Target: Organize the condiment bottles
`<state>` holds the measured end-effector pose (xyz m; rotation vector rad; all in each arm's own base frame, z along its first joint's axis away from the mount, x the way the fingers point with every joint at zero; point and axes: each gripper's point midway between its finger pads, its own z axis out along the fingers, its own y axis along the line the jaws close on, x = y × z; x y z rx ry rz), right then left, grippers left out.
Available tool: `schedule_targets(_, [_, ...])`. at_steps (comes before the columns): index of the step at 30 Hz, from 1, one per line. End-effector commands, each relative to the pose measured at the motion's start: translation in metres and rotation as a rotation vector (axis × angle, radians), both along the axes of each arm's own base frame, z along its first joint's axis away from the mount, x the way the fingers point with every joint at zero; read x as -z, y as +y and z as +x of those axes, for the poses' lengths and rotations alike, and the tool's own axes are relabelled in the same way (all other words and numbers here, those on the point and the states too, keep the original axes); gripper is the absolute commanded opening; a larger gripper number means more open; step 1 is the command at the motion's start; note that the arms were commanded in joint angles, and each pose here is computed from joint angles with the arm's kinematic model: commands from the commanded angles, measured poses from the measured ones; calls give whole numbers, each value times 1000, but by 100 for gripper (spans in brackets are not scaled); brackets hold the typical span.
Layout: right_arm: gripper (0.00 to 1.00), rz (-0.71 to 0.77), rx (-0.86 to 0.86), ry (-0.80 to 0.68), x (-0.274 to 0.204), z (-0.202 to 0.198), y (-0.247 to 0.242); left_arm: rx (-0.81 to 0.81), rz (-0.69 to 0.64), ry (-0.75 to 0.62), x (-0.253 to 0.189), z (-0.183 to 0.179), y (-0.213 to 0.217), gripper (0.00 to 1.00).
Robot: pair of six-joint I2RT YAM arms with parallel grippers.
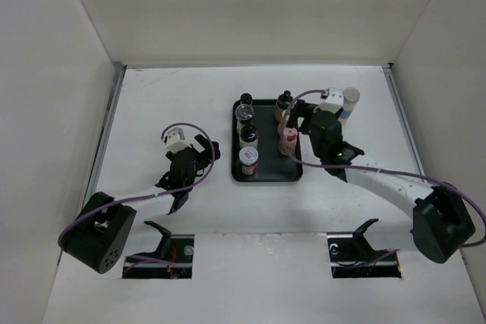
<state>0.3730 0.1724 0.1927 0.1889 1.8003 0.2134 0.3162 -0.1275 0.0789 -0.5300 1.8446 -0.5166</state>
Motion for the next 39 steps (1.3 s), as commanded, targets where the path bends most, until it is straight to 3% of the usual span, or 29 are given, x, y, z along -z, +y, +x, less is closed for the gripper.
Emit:
schedule_targets(1, [97, 37, 110, -55, -26, 13, -44, -13, -37, -69, -21, 8, -2, 100])
schedule_targets(7, [100, -44, 460, -45, -42, 56, -172, -6, -37, -70, -21, 6, -3, 100])
schedule_targets(10, [100, -73, 518, 13, -34, 77, -205, 1, -38, -65, -20, 6, -4, 100])
schedule_targets(18, [100, -103, 360, 147, 2, 123, -189, -4, -38, -63, -19, 6, -2, 100])
schedule_targets(25, [100, -127, 374, 225, 38, 130, -195, -3, -35, -56, -16, 7, -2, 100])
schedule_targets(26, [96, -130, 378, 229, 41, 130, -195, 2, -39, -62, -19, 6, -4, 100])
schedule_targets(30, [64, -141, 451, 183, 34, 122, -204, -12, -31, -62, -18, 8, -1, 100])
schedule_targets(31, [61, -144, 456, 155, 26, 119, -200, -7, -32, -52, -15, 8, -2, 100])
schedule_targets(39, [56, -127, 420, 51, 6, 52, -142, 28, -47, -52, -16, 6, -10, 100])
